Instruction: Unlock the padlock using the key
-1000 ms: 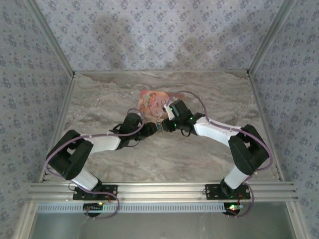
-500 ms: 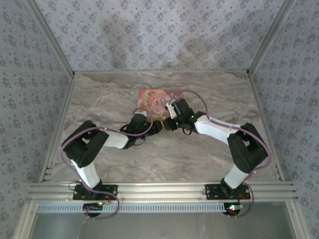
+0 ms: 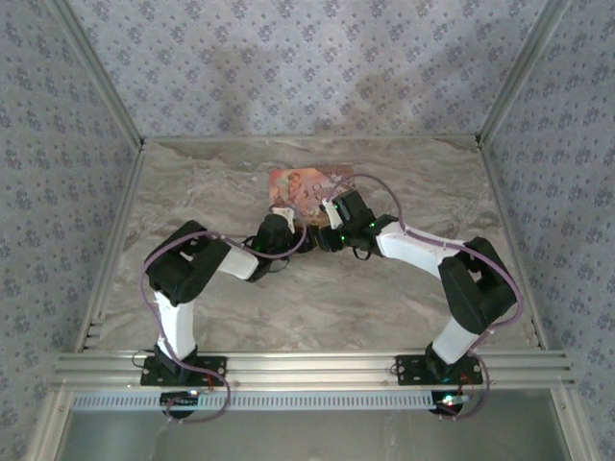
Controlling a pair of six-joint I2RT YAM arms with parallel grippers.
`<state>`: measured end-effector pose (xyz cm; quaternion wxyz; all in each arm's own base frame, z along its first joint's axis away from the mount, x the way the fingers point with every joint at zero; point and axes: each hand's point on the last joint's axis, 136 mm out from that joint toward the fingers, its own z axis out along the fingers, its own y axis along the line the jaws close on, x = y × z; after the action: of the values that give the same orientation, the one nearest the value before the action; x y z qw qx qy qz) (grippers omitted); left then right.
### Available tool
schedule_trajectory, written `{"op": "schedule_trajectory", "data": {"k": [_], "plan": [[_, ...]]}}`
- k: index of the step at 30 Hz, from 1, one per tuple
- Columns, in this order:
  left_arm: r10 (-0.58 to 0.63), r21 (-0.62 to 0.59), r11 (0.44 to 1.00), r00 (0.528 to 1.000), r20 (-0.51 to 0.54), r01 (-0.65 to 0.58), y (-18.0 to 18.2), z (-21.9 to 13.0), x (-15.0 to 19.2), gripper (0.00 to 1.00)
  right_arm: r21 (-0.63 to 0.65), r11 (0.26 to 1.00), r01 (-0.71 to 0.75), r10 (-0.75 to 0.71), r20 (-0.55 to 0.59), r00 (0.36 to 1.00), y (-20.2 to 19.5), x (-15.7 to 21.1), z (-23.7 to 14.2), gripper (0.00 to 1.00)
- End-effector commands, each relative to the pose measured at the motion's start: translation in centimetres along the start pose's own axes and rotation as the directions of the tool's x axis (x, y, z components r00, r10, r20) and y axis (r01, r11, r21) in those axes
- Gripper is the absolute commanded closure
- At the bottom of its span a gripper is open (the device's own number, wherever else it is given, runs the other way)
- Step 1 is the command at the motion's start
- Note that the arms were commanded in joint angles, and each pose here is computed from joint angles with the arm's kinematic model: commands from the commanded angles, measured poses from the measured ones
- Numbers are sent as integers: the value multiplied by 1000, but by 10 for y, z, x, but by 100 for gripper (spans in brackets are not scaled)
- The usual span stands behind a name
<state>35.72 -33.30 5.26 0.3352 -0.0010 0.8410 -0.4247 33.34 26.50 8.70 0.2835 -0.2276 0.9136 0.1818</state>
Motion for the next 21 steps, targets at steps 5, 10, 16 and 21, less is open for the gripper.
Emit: {"op": "schedule_trajectory", "data": {"k": [5, 10, 16, 21], "plan": [[-74, 25, 997, 995, -67, 76, 7, 14, 9, 70, -14, 1000, -25, 25, -8, 1000, -1, 10, -5, 63], [-87, 35, 995, 993, -73, 90, 8, 22, 8, 81, -17, 999, -46, 46, 8, 999, -3, 12, -12, 63], [-129, 40, 990, 990, -60, 132, 8, 28, 5, 73, -22, 988, -156, 157, 50, 986, -22, 18, -20, 63], [-123, 64, 990, 991, -58, 127, 3, 33, 6, 62, -34, 968, -249, 251, 82, 965, -42, 18, -21, 63]]}}
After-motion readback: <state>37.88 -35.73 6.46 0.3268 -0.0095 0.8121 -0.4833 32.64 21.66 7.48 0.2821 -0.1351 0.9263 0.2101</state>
